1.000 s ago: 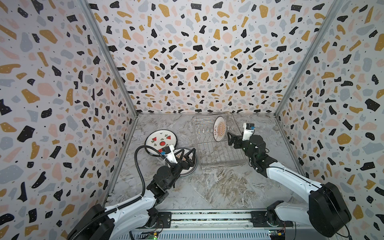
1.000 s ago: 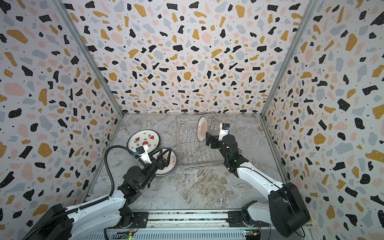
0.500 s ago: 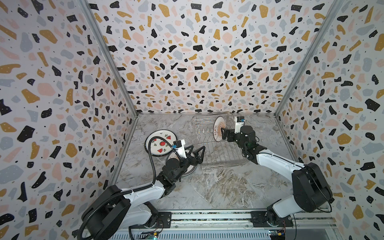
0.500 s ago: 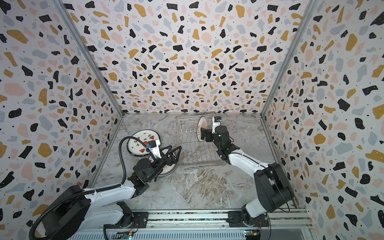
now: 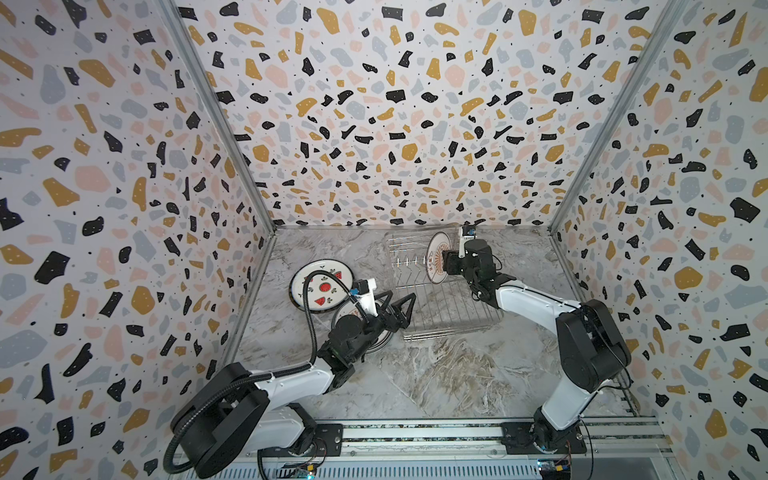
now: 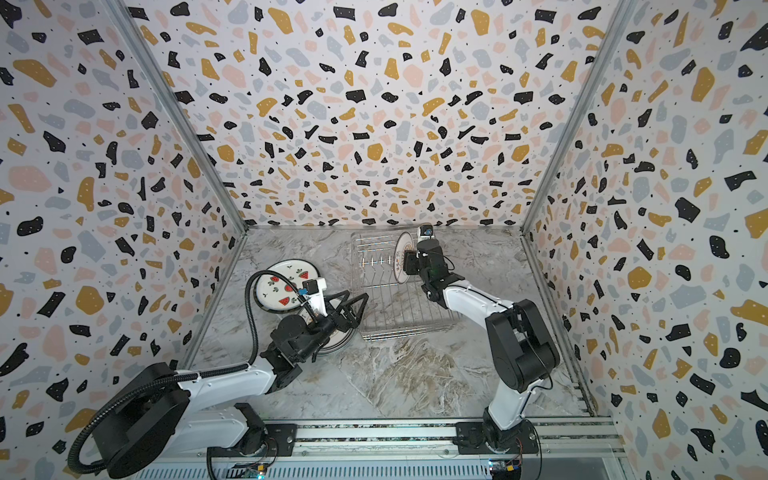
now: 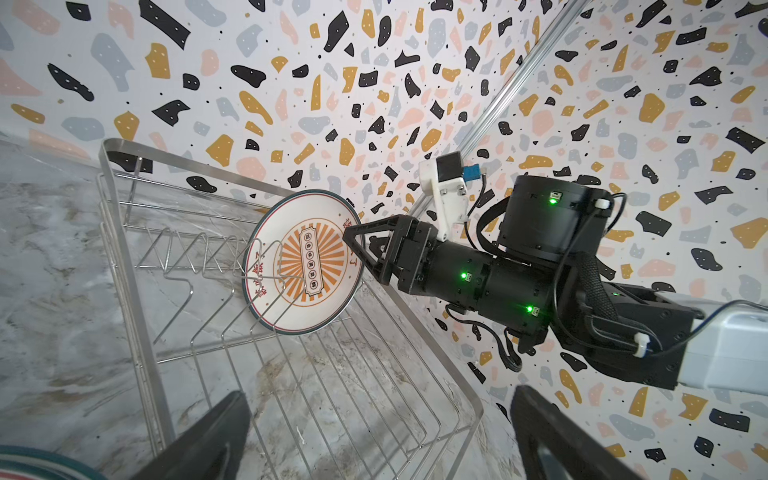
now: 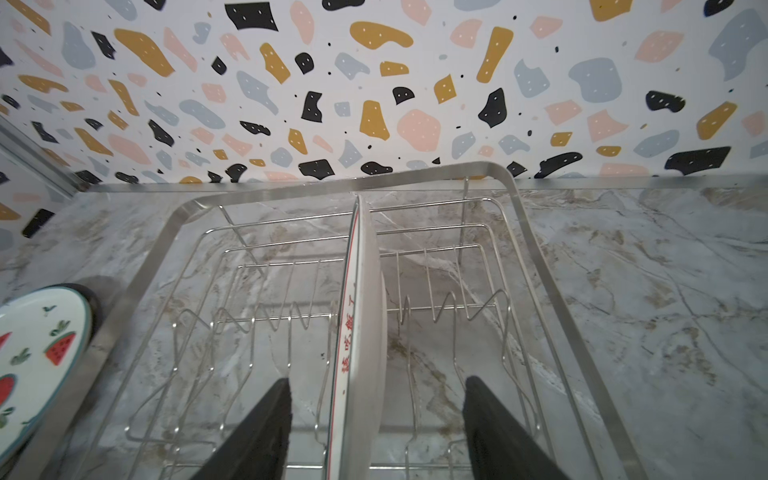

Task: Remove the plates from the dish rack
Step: 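Move the right gripper into the rack toward the last sunburst plate, then grip the last sunburst plate in the rack with the right gripper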

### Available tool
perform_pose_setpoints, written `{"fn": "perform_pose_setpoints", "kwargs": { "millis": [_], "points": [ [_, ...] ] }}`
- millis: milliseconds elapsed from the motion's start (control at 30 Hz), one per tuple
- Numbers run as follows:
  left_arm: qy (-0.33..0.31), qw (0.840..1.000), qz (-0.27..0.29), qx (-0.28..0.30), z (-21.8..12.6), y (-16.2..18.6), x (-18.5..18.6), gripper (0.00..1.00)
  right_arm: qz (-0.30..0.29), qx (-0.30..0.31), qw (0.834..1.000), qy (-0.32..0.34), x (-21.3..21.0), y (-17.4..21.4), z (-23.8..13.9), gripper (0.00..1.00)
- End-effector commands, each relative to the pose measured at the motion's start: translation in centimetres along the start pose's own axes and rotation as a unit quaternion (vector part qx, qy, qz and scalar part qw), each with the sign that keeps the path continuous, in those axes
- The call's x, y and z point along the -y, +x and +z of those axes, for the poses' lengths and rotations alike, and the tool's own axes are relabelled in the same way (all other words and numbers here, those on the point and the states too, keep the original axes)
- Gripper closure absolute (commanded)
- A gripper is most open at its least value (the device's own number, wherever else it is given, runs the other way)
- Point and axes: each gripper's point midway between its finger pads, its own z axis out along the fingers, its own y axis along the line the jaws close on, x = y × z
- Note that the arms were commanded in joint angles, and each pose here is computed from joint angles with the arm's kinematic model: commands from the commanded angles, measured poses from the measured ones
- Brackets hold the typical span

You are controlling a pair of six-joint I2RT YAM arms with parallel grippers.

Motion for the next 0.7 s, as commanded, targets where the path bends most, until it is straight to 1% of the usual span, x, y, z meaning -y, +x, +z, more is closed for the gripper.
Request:
{"fn": "perform_pose_setpoints", "kwargs": {
  "millis": [0, 100, 200, 367, 667],
  "points": [
    [0.034, 0.999, 0.001, 0.027, 0.6, -1.6, 1.8, 0.0, -0.01, 0.008, 1.0, 0.026, 0.1, -1.6, 0.1, 0.47],
    [0.03, 0.999, 0.0, 0.021, 0.9, -1.3, 1.6, 0.0, -0.018, 0.006, 0.999, 0.04, -0.1, -1.3, 0.5, 0.51],
    [0.024, 0.999, 0.002, 0.022, 0.9, -1.3, 1.4, 0.0, -0.03, 0.004, 0.998, 0.061, -0.2, -1.1, 0.9, 0.58],
    [0.015, 1.0, 0.004, 0.021, 0.7, -1.2, 1.0, 0.0, -0.041, -0.003, 0.995, 0.091, -0.1, -0.9, 1.5, 0.65],
    [0.007, 1.0, 0.002, 0.019, 0.9, -1.0, 0.7, 0.0, -0.047, -0.007, 0.995, 0.09, -0.5, -0.5, 1.7, 0.78]
  ]
}}
